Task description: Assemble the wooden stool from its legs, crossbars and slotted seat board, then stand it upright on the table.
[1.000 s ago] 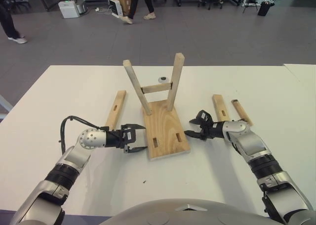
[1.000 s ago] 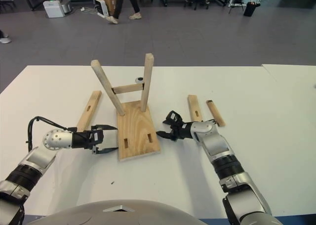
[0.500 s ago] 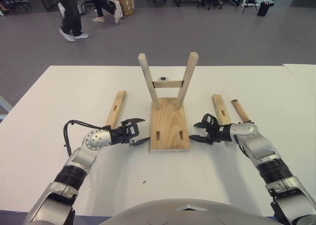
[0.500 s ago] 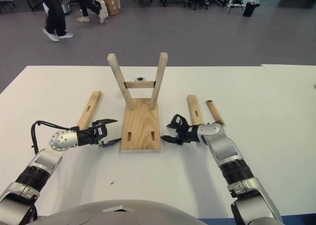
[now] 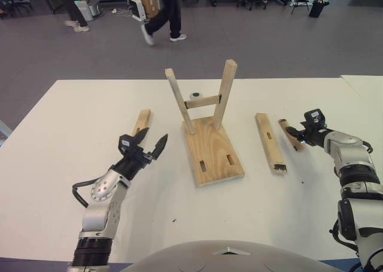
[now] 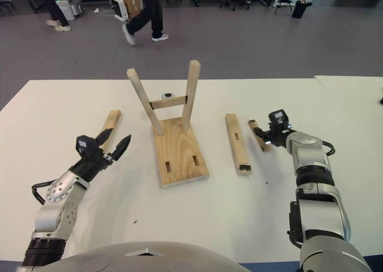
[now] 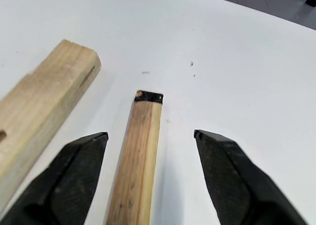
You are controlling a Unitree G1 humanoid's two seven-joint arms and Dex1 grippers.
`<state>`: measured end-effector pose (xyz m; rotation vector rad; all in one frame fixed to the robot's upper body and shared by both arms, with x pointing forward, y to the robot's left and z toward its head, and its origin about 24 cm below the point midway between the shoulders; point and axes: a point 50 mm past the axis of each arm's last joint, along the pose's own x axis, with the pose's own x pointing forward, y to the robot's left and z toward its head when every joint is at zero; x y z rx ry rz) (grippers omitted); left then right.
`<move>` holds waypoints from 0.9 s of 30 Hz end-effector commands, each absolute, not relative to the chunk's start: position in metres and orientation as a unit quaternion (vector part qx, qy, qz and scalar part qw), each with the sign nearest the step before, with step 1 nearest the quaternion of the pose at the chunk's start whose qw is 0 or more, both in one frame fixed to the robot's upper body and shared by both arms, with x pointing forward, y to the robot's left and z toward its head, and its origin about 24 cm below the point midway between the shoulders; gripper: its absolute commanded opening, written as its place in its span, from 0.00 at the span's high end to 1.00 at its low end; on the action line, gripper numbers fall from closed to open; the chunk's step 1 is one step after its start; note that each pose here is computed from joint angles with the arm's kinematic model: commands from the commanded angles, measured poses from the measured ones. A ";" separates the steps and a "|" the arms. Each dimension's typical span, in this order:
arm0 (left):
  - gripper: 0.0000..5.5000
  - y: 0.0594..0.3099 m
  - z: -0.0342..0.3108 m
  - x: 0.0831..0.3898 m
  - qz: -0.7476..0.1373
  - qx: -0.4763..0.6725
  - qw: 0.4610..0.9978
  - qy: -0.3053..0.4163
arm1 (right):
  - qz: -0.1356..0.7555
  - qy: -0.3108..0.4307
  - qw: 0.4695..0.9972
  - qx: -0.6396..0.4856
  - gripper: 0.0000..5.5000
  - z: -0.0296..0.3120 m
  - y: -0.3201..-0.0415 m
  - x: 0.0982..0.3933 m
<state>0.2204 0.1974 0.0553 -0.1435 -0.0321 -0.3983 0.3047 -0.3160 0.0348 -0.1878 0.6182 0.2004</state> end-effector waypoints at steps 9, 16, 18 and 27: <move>0.28 0.204 0.093 0.241 -0.029 -0.182 0.982 -0.044 | 0.100 0.384 0.915 -0.071 0.63 -0.003 -0.315 0.281; 0.28 0.203 0.112 0.251 -0.014 -0.159 0.984 -0.079 | 0.109 0.377 0.917 -0.075 0.76 -0.011 -0.303 0.277; 0.28 0.201 0.120 0.250 -0.051 -0.187 0.976 -0.103 | 0.087 0.323 0.939 -0.080 0.76 0.004 -0.303 0.290; 0.28 0.151 0.259 0.273 -0.282 -0.294 0.892 -0.193 | 0.246 -0.297 0.916 -0.109 0.76 0.245 -0.177 0.333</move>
